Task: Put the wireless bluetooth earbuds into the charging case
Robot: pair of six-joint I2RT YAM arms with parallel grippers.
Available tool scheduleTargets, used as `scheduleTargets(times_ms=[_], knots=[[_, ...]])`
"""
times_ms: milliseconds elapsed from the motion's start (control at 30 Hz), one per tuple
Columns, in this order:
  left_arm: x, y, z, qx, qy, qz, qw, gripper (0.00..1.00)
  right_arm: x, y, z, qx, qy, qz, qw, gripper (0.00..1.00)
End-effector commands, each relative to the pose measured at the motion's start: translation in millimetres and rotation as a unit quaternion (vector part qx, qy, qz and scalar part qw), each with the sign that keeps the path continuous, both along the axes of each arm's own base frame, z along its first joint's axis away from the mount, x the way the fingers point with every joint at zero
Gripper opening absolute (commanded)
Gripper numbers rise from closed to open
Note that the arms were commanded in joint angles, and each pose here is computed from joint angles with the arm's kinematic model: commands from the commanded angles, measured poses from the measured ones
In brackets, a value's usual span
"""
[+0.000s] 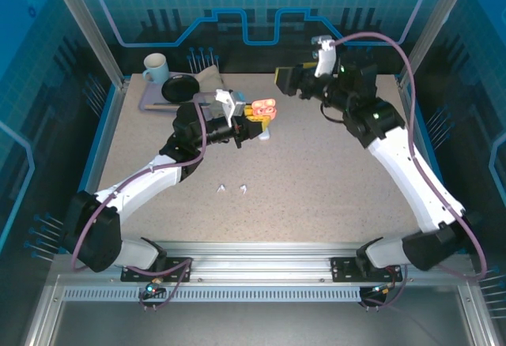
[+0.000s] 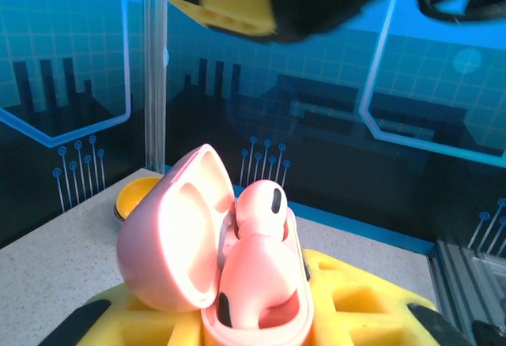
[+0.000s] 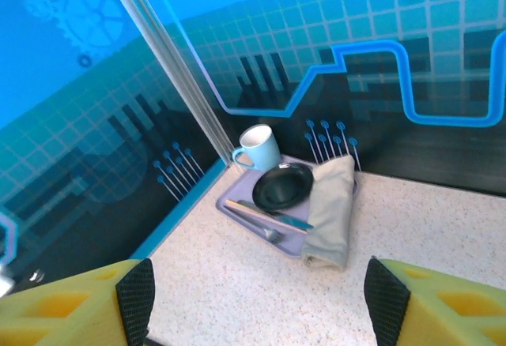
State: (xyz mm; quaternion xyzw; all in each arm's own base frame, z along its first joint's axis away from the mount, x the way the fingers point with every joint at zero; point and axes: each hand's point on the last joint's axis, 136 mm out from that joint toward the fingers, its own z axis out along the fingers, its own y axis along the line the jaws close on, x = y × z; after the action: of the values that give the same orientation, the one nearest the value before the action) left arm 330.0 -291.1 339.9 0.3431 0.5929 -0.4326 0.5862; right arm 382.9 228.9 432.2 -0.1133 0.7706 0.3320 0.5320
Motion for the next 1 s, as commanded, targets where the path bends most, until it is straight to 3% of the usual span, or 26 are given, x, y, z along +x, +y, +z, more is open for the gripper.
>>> scheduleTargets(times_ms=[0,267,533,967], knots=[[-3,-4,-10,0.019,-0.009,-0.025,0.999,0.00,15,0,-44,-0.045,0.120,-0.011,0.992,0.73],[6,-11,-30,0.050,0.000,-0.033,0.998,0.00,36,31,-98,-0.105,0.244,0.019,0.964,0.68],[21,-13,-39,0.062,-0.004,-0.016,0.998,0.00,22,34,-141,-0.165,0.277,0.016,0.947,0.65],[60,1,-43,0.030,0.021,0.042,0.998,0.00,-29,3,-130,-0.156,0.253,-0.021,0.955,0.63]])
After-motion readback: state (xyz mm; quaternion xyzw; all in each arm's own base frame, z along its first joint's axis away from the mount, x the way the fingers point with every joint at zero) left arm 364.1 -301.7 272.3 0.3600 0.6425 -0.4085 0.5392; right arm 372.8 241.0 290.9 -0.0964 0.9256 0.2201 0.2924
